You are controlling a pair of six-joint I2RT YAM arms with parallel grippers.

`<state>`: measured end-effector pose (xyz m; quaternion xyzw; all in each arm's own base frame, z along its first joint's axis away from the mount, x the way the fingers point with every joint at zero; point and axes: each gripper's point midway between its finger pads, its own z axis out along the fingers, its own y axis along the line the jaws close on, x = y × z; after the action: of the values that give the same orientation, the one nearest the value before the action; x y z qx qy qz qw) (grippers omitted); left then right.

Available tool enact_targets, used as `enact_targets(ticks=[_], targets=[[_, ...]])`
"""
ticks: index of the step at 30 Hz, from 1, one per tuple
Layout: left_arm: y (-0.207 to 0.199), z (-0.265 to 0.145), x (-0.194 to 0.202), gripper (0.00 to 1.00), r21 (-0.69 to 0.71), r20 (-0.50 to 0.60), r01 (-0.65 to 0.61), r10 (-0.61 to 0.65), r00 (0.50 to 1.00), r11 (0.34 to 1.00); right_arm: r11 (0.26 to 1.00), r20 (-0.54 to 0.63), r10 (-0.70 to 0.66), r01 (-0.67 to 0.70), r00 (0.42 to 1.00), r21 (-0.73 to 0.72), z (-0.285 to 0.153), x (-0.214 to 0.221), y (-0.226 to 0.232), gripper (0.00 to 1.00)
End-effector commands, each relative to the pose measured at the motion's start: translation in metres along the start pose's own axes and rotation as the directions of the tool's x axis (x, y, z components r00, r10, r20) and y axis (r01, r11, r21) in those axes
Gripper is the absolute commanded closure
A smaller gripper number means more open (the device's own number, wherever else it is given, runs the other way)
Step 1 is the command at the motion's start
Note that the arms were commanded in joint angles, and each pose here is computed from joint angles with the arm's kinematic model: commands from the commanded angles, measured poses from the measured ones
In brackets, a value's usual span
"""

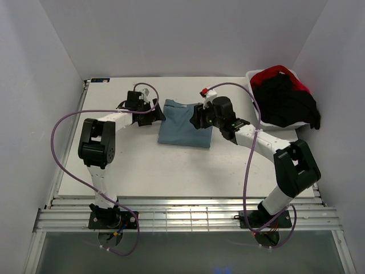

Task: Fold and stack the t-shirts
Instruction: Put the neatly folded tshirt into the corner of the board with the left arm

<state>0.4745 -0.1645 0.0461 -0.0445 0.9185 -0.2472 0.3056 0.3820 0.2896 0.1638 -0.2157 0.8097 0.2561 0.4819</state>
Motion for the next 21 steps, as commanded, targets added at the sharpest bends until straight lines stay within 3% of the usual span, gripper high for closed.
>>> enact_targets(ticks=[1,12,21], targets=[[-0.015,-0.017,0.018,0.02,0.084,-0.059,0.029,-0.024,0.998,0.996,0.999,-0.047,0.014,-0.016,0.999,-0.033,0.011,0.020,0.008,0.44],[-0.014,-0.030,0.062,0.02,0.121,-0.134,0.096,-0.080,0.988,0.988,0.996,-0.272,0.092,-0.091,0.958,0.017,0.049,0.095,0.002,0.50],[-0.009,-0.013,0.084,0.02,0.164,-0.176,0.132,-0.103,0.979,0.978,0.992,-0.348,0.120,-0.103,0.930,0.067,0.061,0.123,-0.004,0.54]])
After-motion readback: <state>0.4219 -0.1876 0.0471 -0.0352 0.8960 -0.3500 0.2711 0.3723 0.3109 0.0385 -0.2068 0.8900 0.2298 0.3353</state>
